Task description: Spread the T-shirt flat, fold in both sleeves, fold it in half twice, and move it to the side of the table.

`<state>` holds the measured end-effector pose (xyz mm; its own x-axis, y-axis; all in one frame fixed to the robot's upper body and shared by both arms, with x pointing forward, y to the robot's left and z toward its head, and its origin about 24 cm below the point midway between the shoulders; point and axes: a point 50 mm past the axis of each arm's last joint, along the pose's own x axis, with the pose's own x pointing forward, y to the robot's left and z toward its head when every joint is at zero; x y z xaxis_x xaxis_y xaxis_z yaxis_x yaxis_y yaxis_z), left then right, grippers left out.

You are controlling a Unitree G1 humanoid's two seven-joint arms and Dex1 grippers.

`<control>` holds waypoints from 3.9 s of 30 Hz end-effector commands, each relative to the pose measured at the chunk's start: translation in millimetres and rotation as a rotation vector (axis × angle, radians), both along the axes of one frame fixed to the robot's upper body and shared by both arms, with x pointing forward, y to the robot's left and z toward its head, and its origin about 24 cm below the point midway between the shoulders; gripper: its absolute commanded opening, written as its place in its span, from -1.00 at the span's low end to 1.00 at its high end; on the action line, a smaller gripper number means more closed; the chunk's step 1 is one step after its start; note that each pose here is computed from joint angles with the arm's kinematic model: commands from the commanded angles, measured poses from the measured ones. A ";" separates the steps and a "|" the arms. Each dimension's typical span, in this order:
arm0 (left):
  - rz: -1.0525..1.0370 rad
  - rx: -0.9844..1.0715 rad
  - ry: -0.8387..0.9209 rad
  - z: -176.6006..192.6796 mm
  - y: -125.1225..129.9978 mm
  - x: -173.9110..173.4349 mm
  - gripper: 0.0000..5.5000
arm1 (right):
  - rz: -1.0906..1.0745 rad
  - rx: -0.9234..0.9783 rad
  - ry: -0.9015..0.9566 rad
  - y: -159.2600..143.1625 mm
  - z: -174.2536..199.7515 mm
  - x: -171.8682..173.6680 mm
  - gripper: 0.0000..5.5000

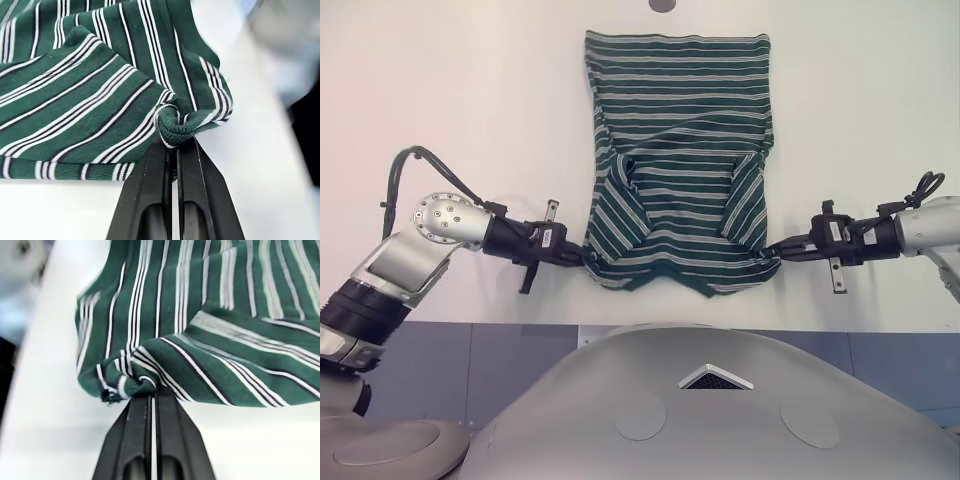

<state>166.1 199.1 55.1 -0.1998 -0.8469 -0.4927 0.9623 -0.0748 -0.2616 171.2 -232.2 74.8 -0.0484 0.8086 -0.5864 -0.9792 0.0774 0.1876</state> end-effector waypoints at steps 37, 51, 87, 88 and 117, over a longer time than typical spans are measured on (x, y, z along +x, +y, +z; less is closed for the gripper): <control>0.351 0.378 -0.427 -69.2 -50.3 127.0 -0.99 | -0.666 -0.455 -0.420 54.6 -65.3 183.2 -1.00; 0.094 0.778 -0.947 -17.0 -35.0 198.9 -0.99 | 0.114 -0.099 -0.113 133.2 -41.9 102.9 -1.00; 0.026 0.219 -0.646 -47.5 -6.6 40.3 -0.86 | 0.210 -0.107 -0.720 80.5 -54.6 79.8 -1.00; 0.063 0.208 -0.461 -47.1 -4.5 30.7 -0.90 | 0.189 -0.087 -0.649 79.3 -50.8 76.5 -1.00; 1.137 -0.145 -0.075 -6.5 -1.9 148.2 -0.70 | -0.706 0.230 0.040 86.8 -17.4 164.8 -0.63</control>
<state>307.3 195.8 52.5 0.7024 -0.6285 -0.3341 0.5645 0.7778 -0.2764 327.9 -144.2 52.7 0.4640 0.7878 -0.4050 -0.7225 0.6011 0.3415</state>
